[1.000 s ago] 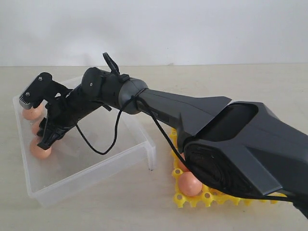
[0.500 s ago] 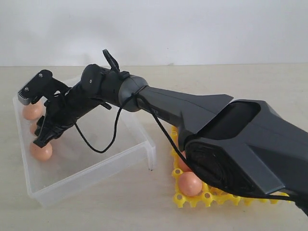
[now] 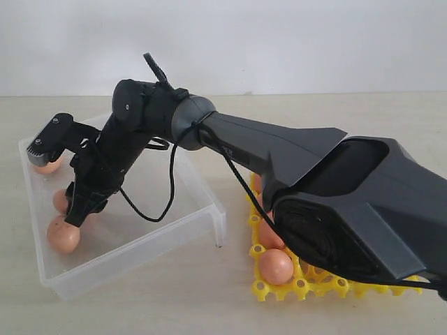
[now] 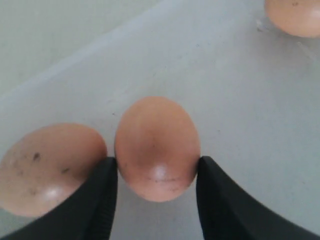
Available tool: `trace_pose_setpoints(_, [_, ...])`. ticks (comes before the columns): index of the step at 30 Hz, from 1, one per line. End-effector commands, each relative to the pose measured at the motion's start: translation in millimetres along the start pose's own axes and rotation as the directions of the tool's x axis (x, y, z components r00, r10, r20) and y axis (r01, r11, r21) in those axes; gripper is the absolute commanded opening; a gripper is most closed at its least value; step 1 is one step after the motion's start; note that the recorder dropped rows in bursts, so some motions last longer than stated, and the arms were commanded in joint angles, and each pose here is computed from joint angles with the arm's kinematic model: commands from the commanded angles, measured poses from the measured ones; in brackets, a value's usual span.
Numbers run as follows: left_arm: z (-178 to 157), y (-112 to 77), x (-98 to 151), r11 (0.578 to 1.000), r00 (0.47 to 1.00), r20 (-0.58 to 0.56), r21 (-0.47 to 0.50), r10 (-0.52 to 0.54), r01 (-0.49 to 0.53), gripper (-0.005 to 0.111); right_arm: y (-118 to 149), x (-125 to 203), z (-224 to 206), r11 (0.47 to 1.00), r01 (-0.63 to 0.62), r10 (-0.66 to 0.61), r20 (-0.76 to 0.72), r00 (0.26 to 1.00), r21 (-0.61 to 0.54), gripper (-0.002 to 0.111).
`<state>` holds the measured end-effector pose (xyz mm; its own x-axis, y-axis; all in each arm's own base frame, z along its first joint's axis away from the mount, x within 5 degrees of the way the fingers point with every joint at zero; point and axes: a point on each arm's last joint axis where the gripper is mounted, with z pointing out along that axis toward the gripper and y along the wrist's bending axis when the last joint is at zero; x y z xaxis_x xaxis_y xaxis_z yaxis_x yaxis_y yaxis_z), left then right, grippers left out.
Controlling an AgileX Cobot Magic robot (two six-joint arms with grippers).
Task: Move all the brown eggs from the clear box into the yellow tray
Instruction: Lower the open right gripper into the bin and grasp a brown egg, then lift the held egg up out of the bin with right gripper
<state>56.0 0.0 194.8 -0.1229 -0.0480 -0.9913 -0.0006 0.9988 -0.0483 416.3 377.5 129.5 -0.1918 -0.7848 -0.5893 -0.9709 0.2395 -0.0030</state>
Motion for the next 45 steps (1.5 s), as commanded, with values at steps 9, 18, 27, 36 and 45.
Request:
trace_pose_setpoints(9, [0, 0.2, 0, 1.0, 1.0, 0.003, -0.002, -0.001, 0.001, 0.004, -7, 8, 5, 0.997, 0.048, -0.044, -0.055, 0.998, 0.065, 0.034])
trace_pose_setpoints(18, [0, 0.2, 0, 1.0, 1.0, 0.003, -0.002, -0.001, 0.001, 0.004, -17, -3, 5, 0.982, 0.042, -0.054, 0.063, 0.996, 0.184, 0.046])
trace_pose_setpoints(27, [0, 0.2, 0, 1.0, 1.0, 0.003, -0.002, -0.001, 0.001, 0.004, -1, -15, 11, 0.981, 0.064, -0.082, 0.095, 0.992, 0.183, 0.046])
trace_pose_setpoints(36, [0, 0.2, 0, 1.0, 1.0, 0.003, -0.002, -0.001, 0.001, 0.004, -2, -29, 10, 0.967, -0.102, 0.044, 0.24, 0.97, 0.232, 0.046])
trace_pose_setpoints(45, [0, 0.2, 0, 1.0, 1.0, 0.003, -0.002, -0.001, 0.001, 0.004, -3, -30, 10, 0.964, -0.111, 0.046, 0.26, 0.964, 0.241, 0.046])
